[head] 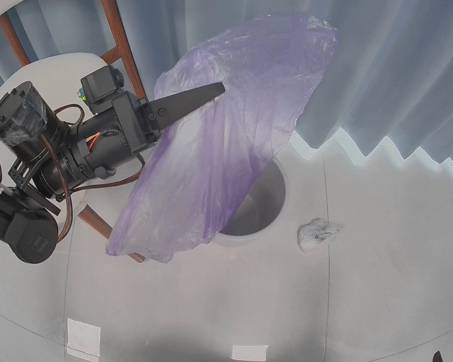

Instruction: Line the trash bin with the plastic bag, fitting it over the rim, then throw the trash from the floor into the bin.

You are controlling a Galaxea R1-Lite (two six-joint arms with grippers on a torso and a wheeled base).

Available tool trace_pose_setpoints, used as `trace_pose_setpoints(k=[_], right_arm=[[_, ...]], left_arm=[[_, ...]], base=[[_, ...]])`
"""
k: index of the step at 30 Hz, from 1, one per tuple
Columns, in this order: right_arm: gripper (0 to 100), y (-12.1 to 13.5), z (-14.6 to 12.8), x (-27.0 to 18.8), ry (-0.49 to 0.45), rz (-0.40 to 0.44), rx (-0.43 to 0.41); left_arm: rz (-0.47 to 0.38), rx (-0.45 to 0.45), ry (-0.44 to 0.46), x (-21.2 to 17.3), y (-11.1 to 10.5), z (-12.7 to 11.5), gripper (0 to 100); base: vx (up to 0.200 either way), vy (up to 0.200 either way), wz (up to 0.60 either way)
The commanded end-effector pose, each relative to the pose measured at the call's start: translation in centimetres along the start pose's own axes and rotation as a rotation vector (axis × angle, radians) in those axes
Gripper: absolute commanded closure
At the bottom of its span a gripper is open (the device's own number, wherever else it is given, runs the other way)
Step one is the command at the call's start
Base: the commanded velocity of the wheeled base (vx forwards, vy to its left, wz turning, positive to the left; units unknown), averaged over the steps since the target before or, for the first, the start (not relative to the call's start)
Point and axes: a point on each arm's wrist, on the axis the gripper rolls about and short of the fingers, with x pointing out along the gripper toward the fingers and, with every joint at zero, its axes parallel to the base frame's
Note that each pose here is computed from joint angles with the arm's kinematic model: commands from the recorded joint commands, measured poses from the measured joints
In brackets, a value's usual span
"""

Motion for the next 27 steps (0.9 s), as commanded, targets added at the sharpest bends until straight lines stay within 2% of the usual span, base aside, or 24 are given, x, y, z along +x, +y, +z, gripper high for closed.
trace_pose_setpoints(k=[1,5,15,21,27], right_arm=[[0,0.0,-0.5,0.0,-0.001,0.0,0.001],[0,0.0,-0.5,0.0,-0.001,0.0,0.0],[0,0.0,-0.5,0.0,-0.001,0.0,0.0],[0,0.0,-0.5,0.0,-0.001,0.0,0.0],[0,0.0,-0.5,0.0,-0.001,0.0,0.0]], left_arm=[[0.03,0.017,0.024,-0.6,1.0,-0.7,100],[0.036,0.046,0.039,-0.9,1.1,-1.1,100],[0.015,0.043,0.042,-0.4,0.6,-1.3,100],[-0.024,0.039,0.053,0.2,-0.5,-1.9,100],[-0.01,0.025,0.075,0.1,0.0,-2.8,100]], base=[[0.2,0.0,0.0],[0.2,0.0,0.0],[0.2,0.0,0.0],[0.0,0.0,0.0],[0.0,0.0,0.0]])
